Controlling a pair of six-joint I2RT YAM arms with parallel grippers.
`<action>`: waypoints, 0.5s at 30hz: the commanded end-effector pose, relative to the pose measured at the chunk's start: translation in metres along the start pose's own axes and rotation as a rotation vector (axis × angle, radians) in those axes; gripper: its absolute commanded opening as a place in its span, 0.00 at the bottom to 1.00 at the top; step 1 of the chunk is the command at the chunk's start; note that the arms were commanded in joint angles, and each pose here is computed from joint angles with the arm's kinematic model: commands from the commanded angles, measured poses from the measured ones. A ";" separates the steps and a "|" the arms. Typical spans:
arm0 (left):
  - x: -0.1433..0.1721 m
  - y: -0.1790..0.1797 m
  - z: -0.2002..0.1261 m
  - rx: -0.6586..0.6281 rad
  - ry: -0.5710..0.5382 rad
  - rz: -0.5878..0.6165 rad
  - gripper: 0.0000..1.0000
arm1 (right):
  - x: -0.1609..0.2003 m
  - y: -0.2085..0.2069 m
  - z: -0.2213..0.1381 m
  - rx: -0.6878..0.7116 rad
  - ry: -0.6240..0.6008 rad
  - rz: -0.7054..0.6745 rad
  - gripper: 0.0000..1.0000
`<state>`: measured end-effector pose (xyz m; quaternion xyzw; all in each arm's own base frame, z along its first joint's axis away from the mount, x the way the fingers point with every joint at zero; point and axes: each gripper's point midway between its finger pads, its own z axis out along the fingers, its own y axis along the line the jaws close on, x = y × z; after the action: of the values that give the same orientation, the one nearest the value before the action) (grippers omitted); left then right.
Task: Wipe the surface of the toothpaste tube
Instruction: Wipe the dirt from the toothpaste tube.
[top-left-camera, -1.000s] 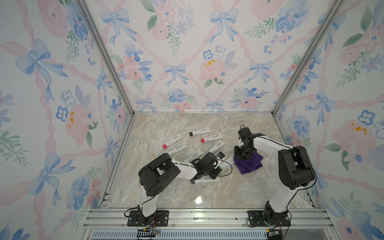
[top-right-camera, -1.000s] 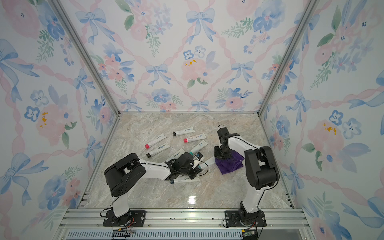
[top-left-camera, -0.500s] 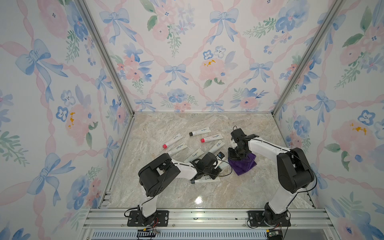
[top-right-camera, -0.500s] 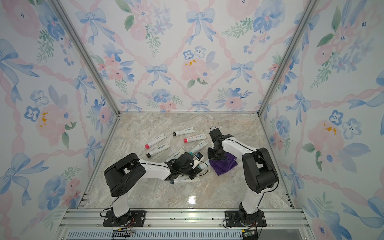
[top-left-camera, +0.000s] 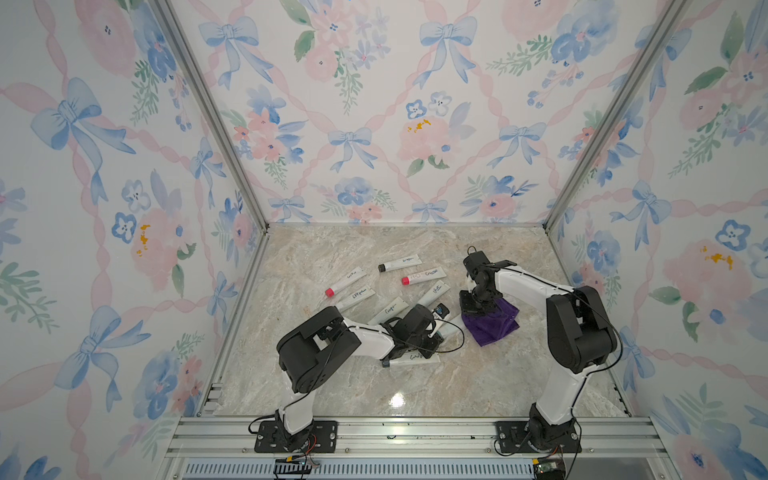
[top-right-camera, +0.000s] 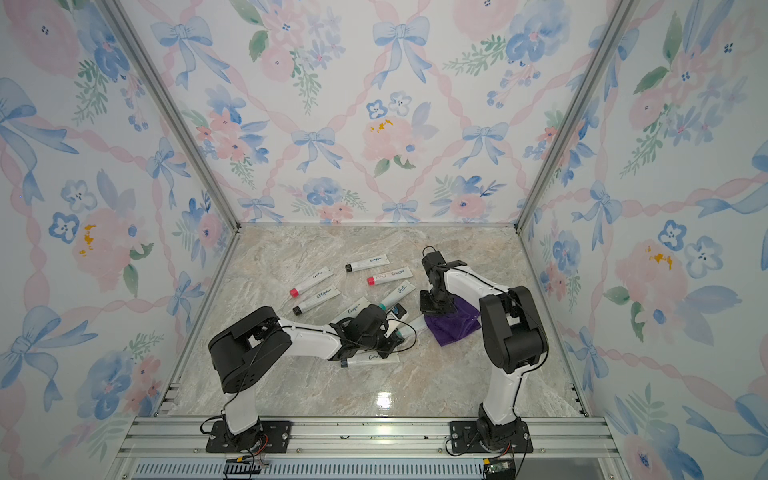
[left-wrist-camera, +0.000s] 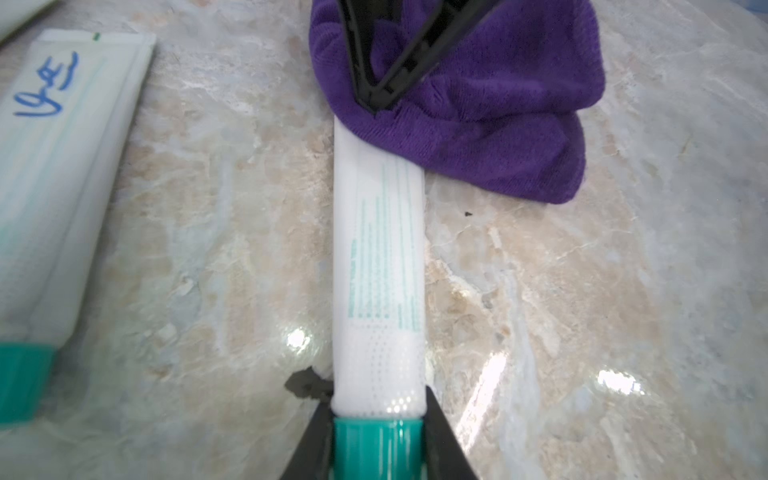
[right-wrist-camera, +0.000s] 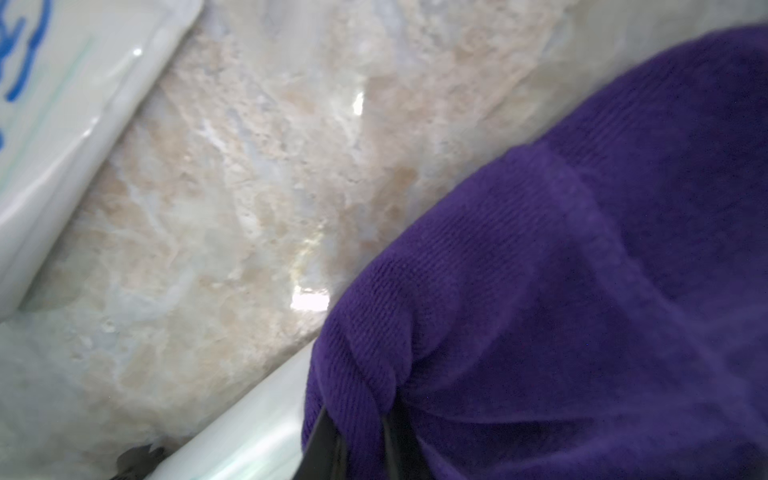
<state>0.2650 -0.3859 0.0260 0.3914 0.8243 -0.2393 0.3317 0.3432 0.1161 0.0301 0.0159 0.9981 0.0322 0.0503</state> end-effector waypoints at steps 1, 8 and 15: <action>0.011 0.003 0.003 -0.013 0.034 -0.003 0.11 | 0.009 -0.027 0.011 0.092 0.061 0.016 0.14; 0.012 0.003 0.004 -0.012 0.036 -0.002 0.11 | 0.024 0.026 0.007 -0.108 0.085 -0.040 0.15; 0.012 0.003 0.005 -0.011 0.038 -0.003 0.11 | 0.062 0.068 -0.004 -0.203 0.114 -0.135 0.15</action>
<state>0.2650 -0.3858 0.0259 0.3913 0.8244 -0.2390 0.3317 0.3277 0.1476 0.0372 -0.0261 0.9956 0.0671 0.0597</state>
